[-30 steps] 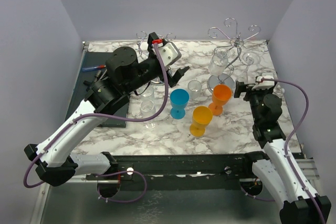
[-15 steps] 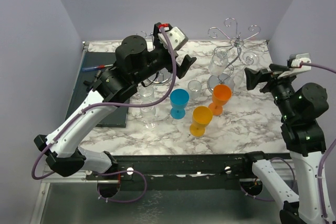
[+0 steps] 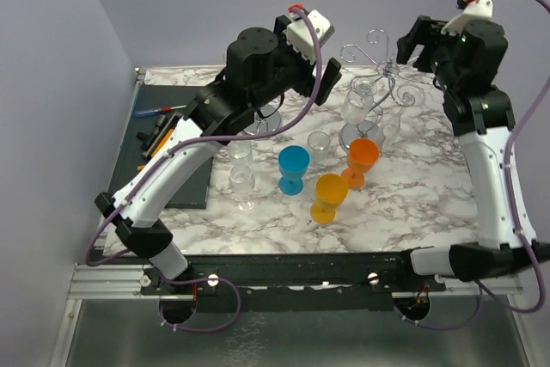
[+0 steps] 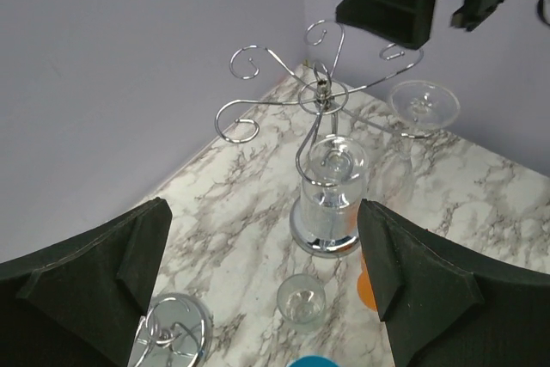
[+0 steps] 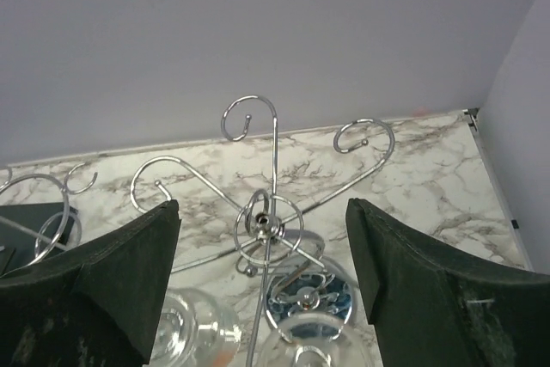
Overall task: Place the wine glass upside down on the wine glass rack
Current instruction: Adjust the wine rack at the center of the board.
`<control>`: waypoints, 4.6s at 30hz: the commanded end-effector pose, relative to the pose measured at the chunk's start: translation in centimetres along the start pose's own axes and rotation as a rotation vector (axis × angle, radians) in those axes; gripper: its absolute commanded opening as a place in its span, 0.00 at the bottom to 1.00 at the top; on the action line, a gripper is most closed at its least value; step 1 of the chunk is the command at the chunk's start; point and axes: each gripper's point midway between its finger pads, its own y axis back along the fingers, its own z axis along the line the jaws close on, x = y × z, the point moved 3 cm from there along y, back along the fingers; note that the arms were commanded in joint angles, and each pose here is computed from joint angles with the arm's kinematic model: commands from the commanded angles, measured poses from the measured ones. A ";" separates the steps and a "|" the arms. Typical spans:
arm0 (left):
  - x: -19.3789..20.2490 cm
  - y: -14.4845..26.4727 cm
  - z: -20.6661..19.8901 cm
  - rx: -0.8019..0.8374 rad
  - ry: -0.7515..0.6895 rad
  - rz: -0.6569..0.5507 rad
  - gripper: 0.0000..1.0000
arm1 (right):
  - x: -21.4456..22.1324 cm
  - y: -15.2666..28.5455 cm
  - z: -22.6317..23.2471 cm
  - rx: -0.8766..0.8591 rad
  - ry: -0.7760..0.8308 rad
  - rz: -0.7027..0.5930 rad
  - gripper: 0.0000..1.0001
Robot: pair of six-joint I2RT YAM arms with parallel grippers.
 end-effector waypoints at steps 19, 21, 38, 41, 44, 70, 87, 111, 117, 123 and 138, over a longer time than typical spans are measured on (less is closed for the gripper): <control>0.5 -10.6 1.5 0.123 0.222 -0.032 0.76 | 4.4 -4.5 -9.6 0.201 -0.193 0.128 0.75; 0.7 -10.5 1.3 0.143 0.219 -0.029 0.76 | 5.1 -4.0 -9.8 0.200 -0.207 0.146 0.75; 1.9 -10.9 -0.1 0.229 0.236 -0.018 0.77 | 8.2 -3.5 -11.7 0.146 -0.366 0.194 0.57; 1.8 -11.4 -0.3 0.242 0.240 -0.027 0.72 | 8.1 -3.6 -11.5 0.126 -0.378 0.186 0.45; 2.4 -12.1 0.4 0.206 0.222 -0.027 0.68 | 8.2 -3.6 -11.3 0.113 -0.387 0.185 0.31; 12.3 -16.0 5.2 0.076 0.110 0.167 0.33 | 8.8 -2.5 -10.1 0.066 -0.450 0.180 0.15; 12.0 -19.5 6.8 0.033 0.064 0.070 0.32 | 9.8 -1.0 -8.7 0.016 -0.491 0.211 0.12; 8.8 -18.0 8.8 -0.008 -0.082 -0.019 0.43 | 8.4 0.7 -9.0 0.075 -0.461 0.184 0.51; 7.7 -14.1 9.5 -0.061 -0.147 0.041 0.57 | 6.1 0.4 -9.2 0.084 -0.424 0.140 0.60; 6.7 -11.7 10.7 -0.148 -0.203 0.075 0.72 | 5.4 -0.9 -9.7 0.087 -0.408 0.129 0.65; 1.1 -9.9 0.1 0.421 0.090 -0.087 0.89 | 5.0 -6.8 -10.5 0.010 -0.486 0.060 0.68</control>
